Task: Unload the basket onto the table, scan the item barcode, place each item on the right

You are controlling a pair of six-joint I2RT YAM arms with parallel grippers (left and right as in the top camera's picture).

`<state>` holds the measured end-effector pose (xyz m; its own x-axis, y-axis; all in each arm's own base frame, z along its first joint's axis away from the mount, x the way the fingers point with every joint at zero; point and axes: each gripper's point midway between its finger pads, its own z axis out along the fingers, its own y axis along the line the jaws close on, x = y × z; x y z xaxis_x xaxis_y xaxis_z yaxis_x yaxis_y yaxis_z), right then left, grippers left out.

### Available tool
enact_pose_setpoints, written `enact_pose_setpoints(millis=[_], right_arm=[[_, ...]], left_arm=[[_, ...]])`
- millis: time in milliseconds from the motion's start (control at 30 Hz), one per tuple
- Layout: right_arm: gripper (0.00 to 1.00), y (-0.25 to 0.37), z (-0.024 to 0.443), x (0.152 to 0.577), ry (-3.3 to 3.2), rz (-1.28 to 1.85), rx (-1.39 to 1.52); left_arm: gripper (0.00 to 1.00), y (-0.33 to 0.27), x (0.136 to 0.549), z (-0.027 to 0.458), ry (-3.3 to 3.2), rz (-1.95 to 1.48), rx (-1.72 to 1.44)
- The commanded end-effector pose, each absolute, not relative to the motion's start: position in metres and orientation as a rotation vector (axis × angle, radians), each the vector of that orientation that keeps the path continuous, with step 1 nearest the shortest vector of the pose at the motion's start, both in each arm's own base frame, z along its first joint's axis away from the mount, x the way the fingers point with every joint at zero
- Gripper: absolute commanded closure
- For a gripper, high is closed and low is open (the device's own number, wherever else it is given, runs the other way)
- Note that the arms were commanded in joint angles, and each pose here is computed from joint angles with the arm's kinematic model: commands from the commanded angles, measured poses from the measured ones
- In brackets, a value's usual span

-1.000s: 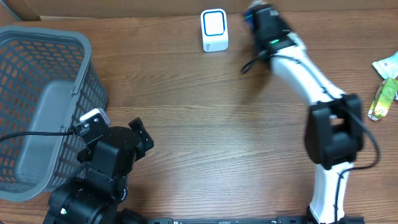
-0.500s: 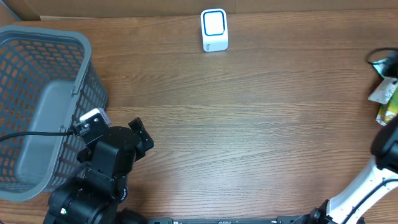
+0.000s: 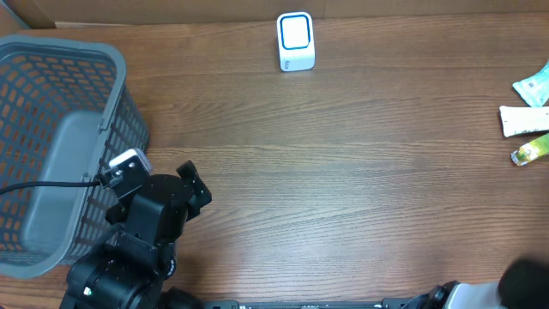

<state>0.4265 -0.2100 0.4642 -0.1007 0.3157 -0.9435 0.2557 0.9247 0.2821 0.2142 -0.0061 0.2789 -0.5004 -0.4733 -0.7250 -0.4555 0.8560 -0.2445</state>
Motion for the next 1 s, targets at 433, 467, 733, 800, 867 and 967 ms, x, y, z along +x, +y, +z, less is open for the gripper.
enact_pose_setpoints(millis=[433, 467, 733, 800, 867, 967], right_arm=[[0.0, 0.011, 0.661, 0.221, 1.224, 0.302, -0.147], [0.0, 0.011, 0.663, 0.219, 1.217, 0.291, -0.141], [0.0, 0.018, 0.636, 0.228, 1.291, 0.175, -0.225], [0.0, 0.01, 0.624, 0.234, 1.315, 0.11, -0.165], [0.0, -0.003, 0.611, 0.235, 1.338, 0.025, -0.082], [0.0, -0.011, 0.59, 0.232, 1.35, -0.047, -0.04]], left_arm=[[0.01, 0.069, 0.235, 0.536, 1.117, 0.49, -0.72], [0.01, 0.067, 0.236, 0.543, 1.15, 0.624, -0.619], [0.01, 0.06, 0.244, 0.538, 1.273, 0.831, -0.317], [0.0, 0.056, 0.246, 0.522, 1.343, 0.819, -0.197], [0.0, 0.055, 0.243, 0.507, 1.399, 0.803, -0.102], [0.0, 0.066, 0.232, 0.497, 1.425, 0.75, -0.108]])
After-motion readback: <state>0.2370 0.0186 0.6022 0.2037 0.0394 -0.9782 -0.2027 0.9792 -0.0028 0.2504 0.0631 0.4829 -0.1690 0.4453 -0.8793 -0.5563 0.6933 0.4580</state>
